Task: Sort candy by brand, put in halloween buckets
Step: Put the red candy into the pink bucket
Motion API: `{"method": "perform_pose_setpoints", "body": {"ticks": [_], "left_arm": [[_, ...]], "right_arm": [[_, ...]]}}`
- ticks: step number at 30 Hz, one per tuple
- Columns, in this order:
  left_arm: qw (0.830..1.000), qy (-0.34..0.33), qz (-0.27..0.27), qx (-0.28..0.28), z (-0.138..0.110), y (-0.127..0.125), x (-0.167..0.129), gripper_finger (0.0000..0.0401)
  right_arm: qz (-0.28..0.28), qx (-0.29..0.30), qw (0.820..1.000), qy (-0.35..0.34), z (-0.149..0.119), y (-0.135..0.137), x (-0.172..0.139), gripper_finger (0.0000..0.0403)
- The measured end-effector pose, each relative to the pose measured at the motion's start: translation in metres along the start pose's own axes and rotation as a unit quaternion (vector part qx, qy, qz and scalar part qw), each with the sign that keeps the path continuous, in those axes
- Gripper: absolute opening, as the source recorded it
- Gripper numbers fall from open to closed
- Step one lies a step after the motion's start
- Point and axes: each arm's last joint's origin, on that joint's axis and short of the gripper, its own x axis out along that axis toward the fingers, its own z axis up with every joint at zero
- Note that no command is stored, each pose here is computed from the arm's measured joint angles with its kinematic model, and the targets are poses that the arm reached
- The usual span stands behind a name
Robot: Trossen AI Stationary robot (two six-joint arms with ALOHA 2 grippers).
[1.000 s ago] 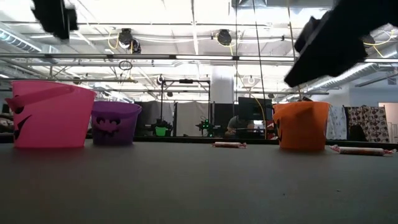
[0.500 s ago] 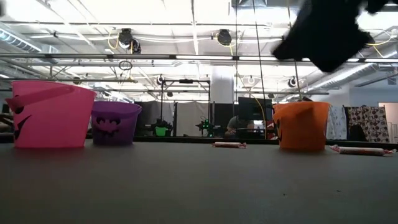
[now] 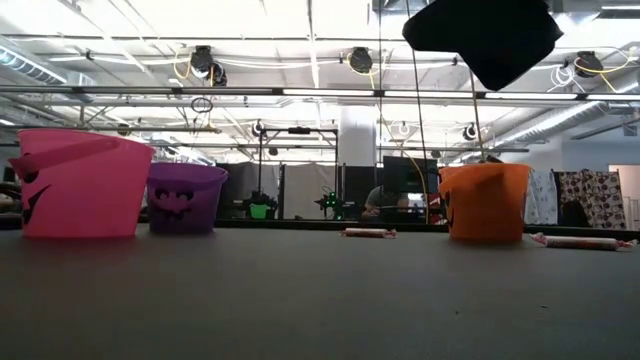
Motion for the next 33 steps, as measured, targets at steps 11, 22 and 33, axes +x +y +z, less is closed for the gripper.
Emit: {"method": "perform_pose_setpoints", "body": {"ticks": [11, 22, 33], "left_arm": [[0.999, 0.020, 0.023, 0.011, -0.004, -0.005, 0.017, 0.0160], [0.999, 0.024, 0.034, 0.023, -0.003, -0.005, 0.021, 0.0075], [0.989, -0.065, 0.135, -0.008, 0.027, 0.007, -0.022, 0.0049]], "right_arm": [[-0.003, -0.005, 1.000, 0.001, 0.001, -0.002, 0.001, 0.0235], [-0.002, -0.005, 1.000, 0.001, 0.001, -0.002, 0.001, 0.0235], [-0.002, -0.003, 1.000, 0.000, 0.001, -0.002, 0.001, 0.0235]]}}
